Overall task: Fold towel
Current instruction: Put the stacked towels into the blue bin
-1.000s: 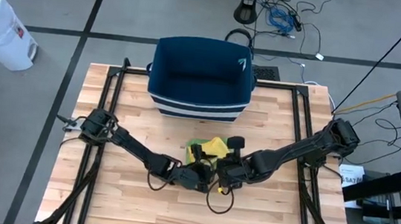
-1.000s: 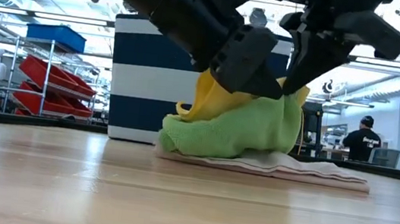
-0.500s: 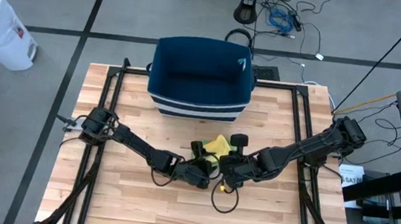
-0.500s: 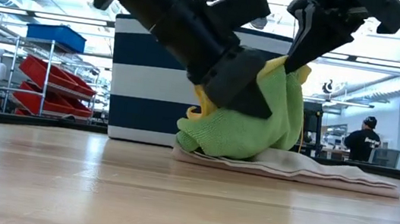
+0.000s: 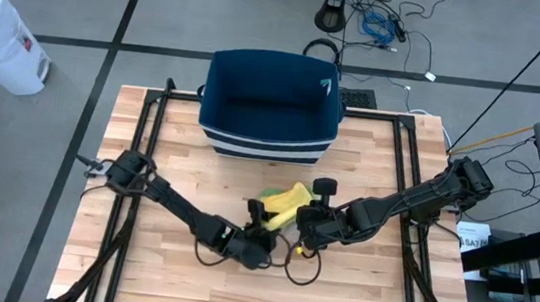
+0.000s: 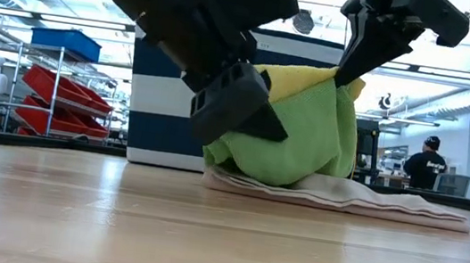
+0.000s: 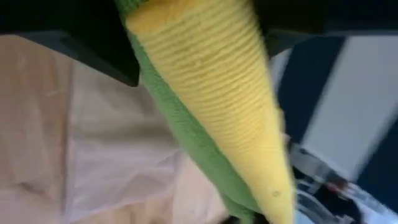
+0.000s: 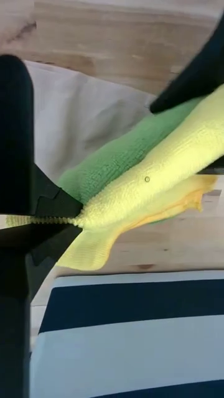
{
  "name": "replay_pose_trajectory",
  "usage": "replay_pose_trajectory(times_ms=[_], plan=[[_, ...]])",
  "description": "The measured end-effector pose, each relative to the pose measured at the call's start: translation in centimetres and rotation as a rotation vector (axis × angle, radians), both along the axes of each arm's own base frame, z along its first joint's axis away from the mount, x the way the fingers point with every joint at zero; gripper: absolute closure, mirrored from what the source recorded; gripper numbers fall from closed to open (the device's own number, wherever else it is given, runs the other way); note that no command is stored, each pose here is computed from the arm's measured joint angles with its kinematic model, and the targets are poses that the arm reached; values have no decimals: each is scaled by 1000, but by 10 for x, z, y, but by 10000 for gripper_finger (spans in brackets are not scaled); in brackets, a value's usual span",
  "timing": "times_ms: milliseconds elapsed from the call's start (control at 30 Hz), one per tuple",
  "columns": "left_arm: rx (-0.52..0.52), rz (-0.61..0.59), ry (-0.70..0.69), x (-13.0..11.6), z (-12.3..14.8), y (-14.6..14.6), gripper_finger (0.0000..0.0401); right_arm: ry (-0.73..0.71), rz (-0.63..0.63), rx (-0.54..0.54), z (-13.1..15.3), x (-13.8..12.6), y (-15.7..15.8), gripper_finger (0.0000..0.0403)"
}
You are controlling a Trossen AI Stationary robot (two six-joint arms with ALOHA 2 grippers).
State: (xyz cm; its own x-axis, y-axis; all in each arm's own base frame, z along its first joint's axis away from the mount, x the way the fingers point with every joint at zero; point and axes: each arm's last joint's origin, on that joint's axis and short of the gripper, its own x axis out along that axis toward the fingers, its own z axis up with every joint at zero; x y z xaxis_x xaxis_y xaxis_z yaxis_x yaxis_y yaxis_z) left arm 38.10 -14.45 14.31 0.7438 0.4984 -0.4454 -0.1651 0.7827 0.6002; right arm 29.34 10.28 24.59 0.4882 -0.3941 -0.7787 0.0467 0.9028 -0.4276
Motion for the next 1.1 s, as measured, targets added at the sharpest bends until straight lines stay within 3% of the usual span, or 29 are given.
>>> replay_pose_trajectory(times_ms=[267,467,700,1100], plan=[[121,4,29,-2,1,-2,285,23,-13,2,-1,-2,-1,402],[298,-3,105,0,5,1,383,56,-5,-45,-2,-8,2,402],[430,54,140,17,25,17,390,92,-46,-106,-3,-17,2,402],[519,71,159,37,38,56,391,89,-96,-258,8,-46,9,403]])
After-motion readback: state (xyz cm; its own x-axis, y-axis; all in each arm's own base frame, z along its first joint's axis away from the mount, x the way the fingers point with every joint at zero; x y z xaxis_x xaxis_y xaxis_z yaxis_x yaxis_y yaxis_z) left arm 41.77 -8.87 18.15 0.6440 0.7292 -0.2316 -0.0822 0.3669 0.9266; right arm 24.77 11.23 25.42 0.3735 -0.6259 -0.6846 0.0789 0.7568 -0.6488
